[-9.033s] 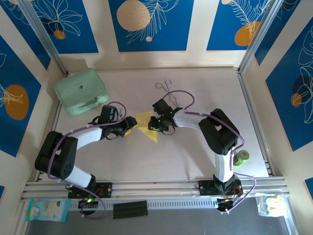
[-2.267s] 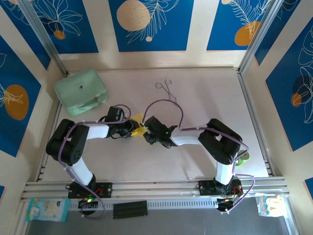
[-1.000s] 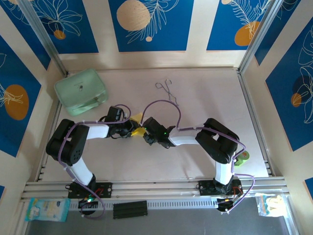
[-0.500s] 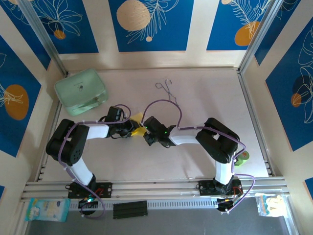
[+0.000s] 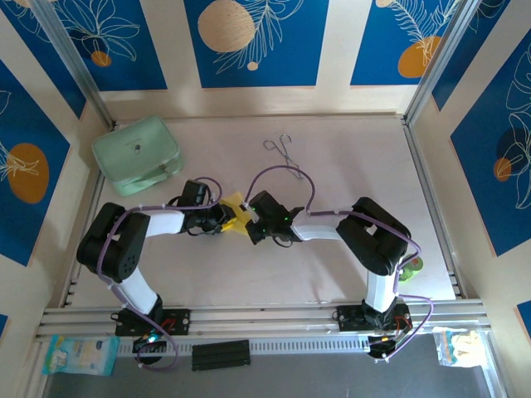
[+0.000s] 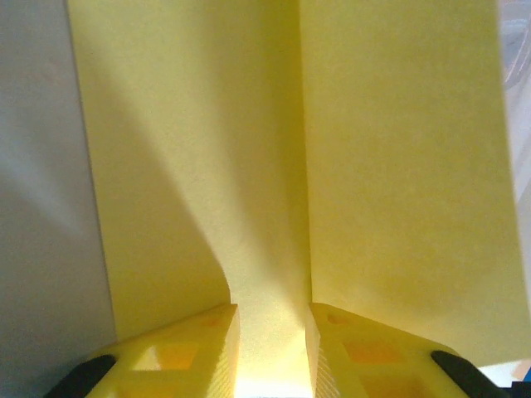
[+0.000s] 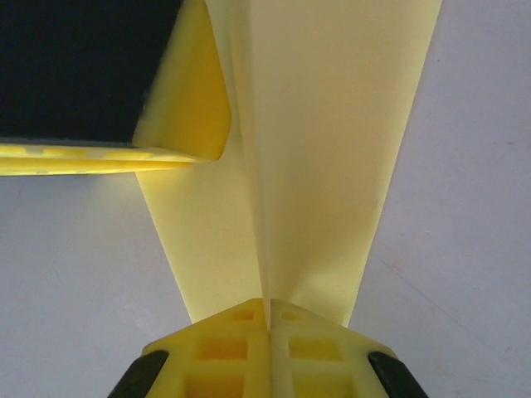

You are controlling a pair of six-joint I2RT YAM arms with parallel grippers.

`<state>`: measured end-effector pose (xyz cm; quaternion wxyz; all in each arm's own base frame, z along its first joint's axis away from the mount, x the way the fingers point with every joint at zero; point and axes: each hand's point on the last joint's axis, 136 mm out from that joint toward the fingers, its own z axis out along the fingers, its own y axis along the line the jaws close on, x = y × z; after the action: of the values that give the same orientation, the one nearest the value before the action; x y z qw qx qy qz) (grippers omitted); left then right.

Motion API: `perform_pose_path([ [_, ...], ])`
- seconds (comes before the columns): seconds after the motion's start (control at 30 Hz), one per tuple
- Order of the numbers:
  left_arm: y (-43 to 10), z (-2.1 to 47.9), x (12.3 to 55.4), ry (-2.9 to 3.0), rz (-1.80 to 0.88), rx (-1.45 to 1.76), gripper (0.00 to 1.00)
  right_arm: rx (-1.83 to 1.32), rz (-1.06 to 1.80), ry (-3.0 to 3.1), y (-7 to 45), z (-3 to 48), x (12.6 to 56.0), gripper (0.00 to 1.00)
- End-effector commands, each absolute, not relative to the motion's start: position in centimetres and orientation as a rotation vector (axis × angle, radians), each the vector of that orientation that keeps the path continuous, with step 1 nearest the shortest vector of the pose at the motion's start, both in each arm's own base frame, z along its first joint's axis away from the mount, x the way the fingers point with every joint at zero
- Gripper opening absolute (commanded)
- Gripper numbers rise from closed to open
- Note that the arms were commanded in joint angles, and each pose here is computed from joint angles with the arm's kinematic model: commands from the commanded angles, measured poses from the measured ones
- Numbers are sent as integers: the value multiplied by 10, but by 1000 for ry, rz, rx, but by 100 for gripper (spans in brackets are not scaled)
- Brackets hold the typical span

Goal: Fold a paper plane with a square sheet of paper (pick it up from the middle)
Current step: Fourth fold the wing at the center of the table.

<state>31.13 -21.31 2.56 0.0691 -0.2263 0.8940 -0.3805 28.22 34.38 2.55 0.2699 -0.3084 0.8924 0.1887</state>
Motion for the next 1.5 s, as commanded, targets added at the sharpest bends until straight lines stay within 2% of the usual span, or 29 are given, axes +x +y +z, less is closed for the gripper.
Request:
perform_pose_path([
  [0.0,-212,26,307,2718,-1103,-663,29,-804,623,2419,350,40,278,2],
  [0.73,-210,27,306,2724,-1087,-644,29,-701,916,2518,349,41,277,3],
  [1.47,-210,44,311,2680,-1089,-597,29,-672,972,2622,349,25,274,3],
])
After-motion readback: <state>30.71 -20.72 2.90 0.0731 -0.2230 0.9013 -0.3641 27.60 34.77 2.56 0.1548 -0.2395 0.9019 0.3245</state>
